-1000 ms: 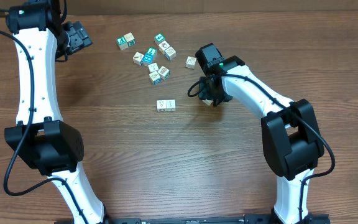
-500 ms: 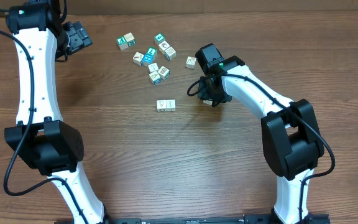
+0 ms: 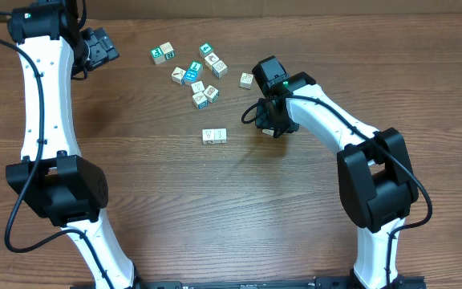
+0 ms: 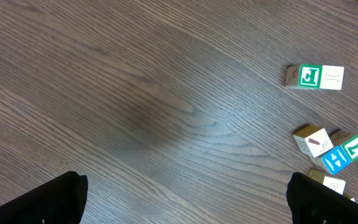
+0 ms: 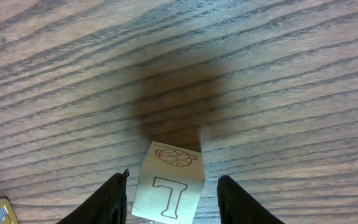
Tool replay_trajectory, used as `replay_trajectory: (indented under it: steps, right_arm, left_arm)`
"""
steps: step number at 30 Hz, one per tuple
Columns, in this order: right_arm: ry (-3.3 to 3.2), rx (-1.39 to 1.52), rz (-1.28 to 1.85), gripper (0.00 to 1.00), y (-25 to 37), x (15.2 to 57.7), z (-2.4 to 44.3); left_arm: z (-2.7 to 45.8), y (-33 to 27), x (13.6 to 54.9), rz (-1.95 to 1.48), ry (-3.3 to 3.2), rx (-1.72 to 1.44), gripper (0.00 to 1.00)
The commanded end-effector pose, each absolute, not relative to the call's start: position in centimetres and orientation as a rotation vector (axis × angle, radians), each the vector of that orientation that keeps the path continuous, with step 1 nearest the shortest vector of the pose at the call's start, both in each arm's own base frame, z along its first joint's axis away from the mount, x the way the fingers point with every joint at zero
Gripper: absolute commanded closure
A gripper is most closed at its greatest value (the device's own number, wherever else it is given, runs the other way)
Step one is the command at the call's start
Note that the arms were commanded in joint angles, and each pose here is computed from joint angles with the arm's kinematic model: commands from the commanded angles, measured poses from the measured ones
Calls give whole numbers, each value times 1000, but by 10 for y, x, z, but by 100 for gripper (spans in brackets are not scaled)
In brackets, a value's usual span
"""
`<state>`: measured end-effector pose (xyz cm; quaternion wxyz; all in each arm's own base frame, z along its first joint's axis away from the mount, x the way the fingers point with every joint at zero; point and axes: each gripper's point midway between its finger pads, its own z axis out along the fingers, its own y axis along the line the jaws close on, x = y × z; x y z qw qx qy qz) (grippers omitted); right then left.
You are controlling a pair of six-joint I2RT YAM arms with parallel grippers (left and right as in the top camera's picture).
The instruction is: Form a horizontal line
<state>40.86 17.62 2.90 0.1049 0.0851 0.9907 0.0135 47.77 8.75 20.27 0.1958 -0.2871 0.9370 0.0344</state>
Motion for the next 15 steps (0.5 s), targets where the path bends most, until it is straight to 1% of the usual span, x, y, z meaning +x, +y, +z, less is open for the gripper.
replay_trajectory:
  steps: [1, 10, 12, 14, 15]
  right_arm:
    - [2921, 281, 36, 56, 174, 407, 26]
    - [2928, 281, 32, 56, 174, 407, 20]
    - [2929, 281, 31, 55, 174, 407, 20]
    - [2929, 281, 32, 46, 175, 407, 20]
    - [2928, 281, 32, 39, 174, 407, 20]
  left_arm:
    - [212, 89, 478, 110, 2611, -779, 1]
    - [212, 89, 478, 110, 2611, -779, 0]
    - [212, 89, 478, 110, 2611, -779, 0]
    - [212, 89, 478, 110, 2611, -779, 0]
    - [212, 89, 478, 110, 2611, -779, 0]
